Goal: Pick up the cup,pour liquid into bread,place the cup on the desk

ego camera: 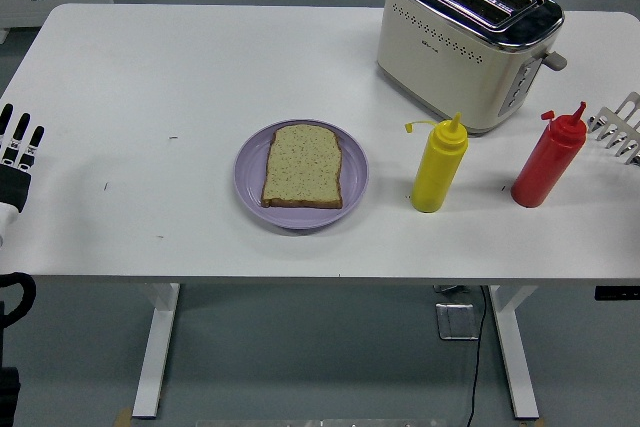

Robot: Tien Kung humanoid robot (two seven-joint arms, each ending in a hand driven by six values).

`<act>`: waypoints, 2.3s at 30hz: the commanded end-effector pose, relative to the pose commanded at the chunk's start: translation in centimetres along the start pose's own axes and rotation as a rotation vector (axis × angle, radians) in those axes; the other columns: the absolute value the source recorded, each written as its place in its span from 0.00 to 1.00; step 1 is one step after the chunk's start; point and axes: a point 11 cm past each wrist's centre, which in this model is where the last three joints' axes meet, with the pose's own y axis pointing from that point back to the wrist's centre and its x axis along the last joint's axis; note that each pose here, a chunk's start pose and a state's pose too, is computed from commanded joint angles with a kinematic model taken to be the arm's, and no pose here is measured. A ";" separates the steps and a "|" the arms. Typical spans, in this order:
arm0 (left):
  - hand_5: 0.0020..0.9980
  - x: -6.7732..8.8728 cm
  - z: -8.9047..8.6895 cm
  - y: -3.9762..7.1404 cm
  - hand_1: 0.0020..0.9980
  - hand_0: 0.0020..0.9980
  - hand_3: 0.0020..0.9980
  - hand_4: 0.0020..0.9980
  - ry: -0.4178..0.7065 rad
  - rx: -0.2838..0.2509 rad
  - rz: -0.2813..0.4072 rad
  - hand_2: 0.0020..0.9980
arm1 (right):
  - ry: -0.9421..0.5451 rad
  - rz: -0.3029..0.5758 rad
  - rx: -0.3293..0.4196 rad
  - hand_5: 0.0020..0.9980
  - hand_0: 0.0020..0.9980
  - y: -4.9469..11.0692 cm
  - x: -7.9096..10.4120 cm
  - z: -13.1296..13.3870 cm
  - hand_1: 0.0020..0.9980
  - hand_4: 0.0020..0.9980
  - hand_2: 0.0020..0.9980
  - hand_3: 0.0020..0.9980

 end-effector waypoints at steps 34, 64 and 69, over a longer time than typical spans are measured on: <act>1.00 0.0 0.0 0.0 0.77 0.80 0.71 0.61 0.001 0.001 0.000 0.77 | 0.003 0.013 -0.067 0.67 0.76 -1.7 0.4 1.0 0.70 0.58 0.72 0.77; 1.00 0.0 -0.1 0.1 0.77 0.80 0.71 0.61 -0.003 0.005 -0.001 0.77 | -0.018 0.077 -0.066 0.67 0.75 -1.5 2.4 1.4 0.69 0.57 0.72 0.76; 1.00 0.0 -0.3 0.1 0.77 0.80 0.71 0.61 -0.005 0.009 -0.002 0.77 | -0.023 0.096 -0.062 0.67 0.75 -1.5 2.9 1.5 0.69 0.57 0.72 0.76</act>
